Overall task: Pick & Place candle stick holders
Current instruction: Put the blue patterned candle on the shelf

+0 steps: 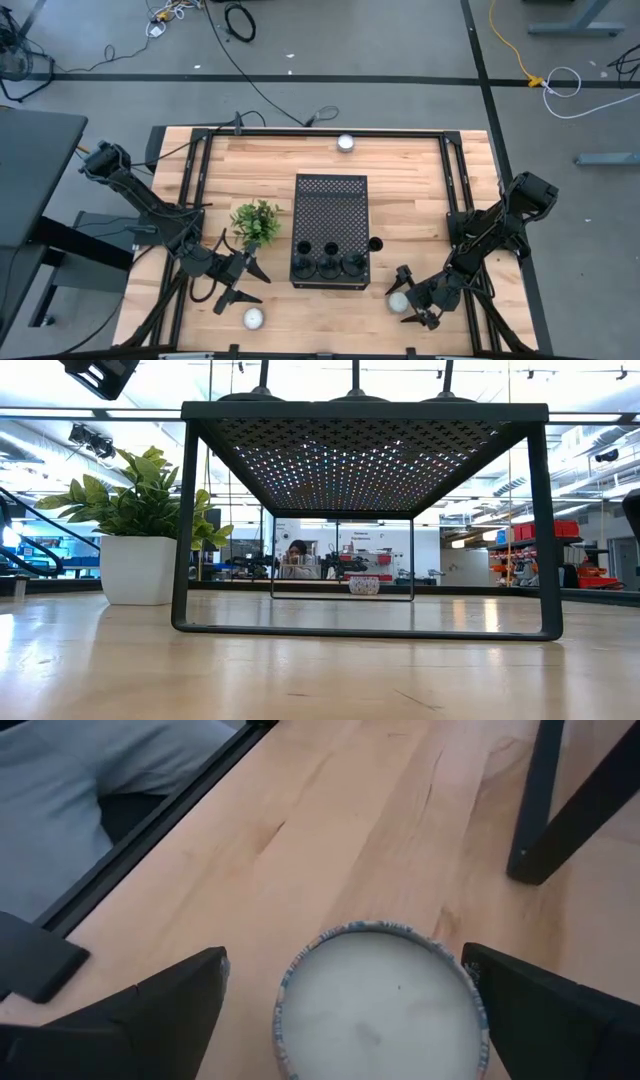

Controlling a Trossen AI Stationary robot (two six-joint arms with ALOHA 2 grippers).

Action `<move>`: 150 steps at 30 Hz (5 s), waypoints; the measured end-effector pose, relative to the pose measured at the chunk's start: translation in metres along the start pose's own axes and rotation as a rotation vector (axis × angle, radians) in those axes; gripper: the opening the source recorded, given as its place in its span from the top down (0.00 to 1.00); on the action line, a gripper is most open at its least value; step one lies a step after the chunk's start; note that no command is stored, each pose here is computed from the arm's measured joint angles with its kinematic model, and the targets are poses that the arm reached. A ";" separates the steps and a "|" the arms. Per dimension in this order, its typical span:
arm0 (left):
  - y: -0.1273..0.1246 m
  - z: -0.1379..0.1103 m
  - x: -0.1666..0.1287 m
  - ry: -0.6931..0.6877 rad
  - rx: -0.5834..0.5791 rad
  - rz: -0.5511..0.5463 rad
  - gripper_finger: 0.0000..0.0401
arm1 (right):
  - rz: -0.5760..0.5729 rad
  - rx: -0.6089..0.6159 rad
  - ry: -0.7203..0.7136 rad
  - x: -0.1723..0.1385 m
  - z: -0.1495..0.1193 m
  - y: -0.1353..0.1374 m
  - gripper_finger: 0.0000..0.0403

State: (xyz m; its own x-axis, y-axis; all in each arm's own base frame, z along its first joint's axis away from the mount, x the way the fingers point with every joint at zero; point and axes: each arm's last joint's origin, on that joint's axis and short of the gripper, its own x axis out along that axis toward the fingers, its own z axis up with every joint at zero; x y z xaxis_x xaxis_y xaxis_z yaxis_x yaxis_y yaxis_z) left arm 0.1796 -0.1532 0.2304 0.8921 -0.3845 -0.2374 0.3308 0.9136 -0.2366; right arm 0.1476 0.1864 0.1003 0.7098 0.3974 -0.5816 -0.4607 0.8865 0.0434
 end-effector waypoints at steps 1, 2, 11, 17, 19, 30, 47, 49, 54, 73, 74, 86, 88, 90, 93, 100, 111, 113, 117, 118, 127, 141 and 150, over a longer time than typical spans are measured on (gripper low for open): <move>0.000 0.000 0.000 0.000 0.000 0.000 0.38 | -0.001 0.009 0.000 0.000 0.000 0.000 0.01; 0.000 0.000 0.000 0.000 0.000 0.000 0.38 | -0.004 0.017 -0.001 0.000 0.000 0.000 0.01; 0.000 0.000 0.000 0.000 0.000 0.000 0.38 | -0.011 0.029 -0.004 0.000 0.000 0.000 0.02; 0.000 0.000 0.000 0.000 0.000 0.000 0.38 | -0.011 0.055 -0.003 0.000 0.000 0.000 0.13; 0.000 0.000 0.000 0.000 0.000 0.000 0.38 | -0.011 0.056 -0.003 0.000 0.000 0.000 0.18; 0.000 0.000 0.000 0.000 0.000 0.000 0.38 | 0.000 0.078 -0.003 0.000 0.001 0.000 0.40; 0.000 0.000 0.000 0.000 0.000 0.000 0.38 | -0.027 0.097 -0.091 0.000 0.008 0.000 0.46; 0.000 0.000 0.000 0.000 0.000 0.000 0.38 | -0.013 0.055 -0.060 0.000 0.005 0.000 0.46; 0.000 0.000 0.000 0.000 0.000 0.000 0.38 | 0.021 0.064 -0.051 0.000 0.005 0.002 0.39; 0.000 0.000 0.000 0.000 0.000 0.000 0.38 | 0.103 0.037 0.088 -0.002 -0.007 0.006 0.05; 0.000 0.000 0.000 0.000 0.000 0.000 0.38 | 0.099 0.032 0.093 -0.002 -0.008 0.006 0.04; 0.000 0.000 0.000 0.000 0.000 0.000 0.38 | 0.018 -0.033 0.115 -0.001 -0.014 0.005 0.03; 0.000 0.000 0.000 0.000 0.000 0.000 0.38 | 0.014 -0.043 0.116 -0.001 -0.015 0.004 0.03; 0.000 0.000 0.000 0.000 0.000 0.000 0.38 | 0.013 -0.056 0.122 -0.001 -0.015 0.004 0.03; 0.000 0.000 0.000 0.000 0.000 0.000 0.38 | 0.011 -0.062 0.125 -0.001 -0.015 0.004 0.03; 0.000 0.000 0.000 0.000 0.000 0.000 0.38 | -0.002 -0.059 0.125 0.000 -0.016 0.003 0.12; 0.000 0.000 0.000 0.000 0.000 0.000 0.38 | -0.009 -0.021 0.117 0.000 -0.015 0.003 0.32; 0.000 0.000 0.000 0.000 0.000 0.000 0.38 | -0.008 -0.020 0.116 0.000 -0.015 0.003 0.32; 0.000 0.000 0.000 0.000 0.000 0.000 0.38 | -0.021 -0.022 0.104 0.000 -0.015 0.003 0.26; 0.000 0.000 0.000 0.000 0.000 0.000 0.38 | -0.026 -0.027 0.101 0.000 -0.015 0.002 0.24; 0.000 0.000 0.000 0.000 0.000 0.000 0.38 | -0.028 -0.021 0.078 0.001 -0.013 0.002 0.29; 0.000 0.000 0.000 0.000 0.000 0.001 0.38 | -0.032 -0.003 0.083 0.001 -0.013 0.001 0.43; 0.000 0.000 0.000 -0.002 -0.001 0.001 0.38 | -0.030 0.024 0.029 0.001 -0.008 0.002 0.50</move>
State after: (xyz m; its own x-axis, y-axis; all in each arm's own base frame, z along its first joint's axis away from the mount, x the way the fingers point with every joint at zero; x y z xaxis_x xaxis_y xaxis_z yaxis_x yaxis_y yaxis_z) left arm 0.1800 -0.1529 0.2306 0.8931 -0.3832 -0.2355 0.3295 0.9138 -0.2373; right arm 0.1430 0.1869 0.0933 0.7068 0.3639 -0.6066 -0.4265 0.9034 0.0449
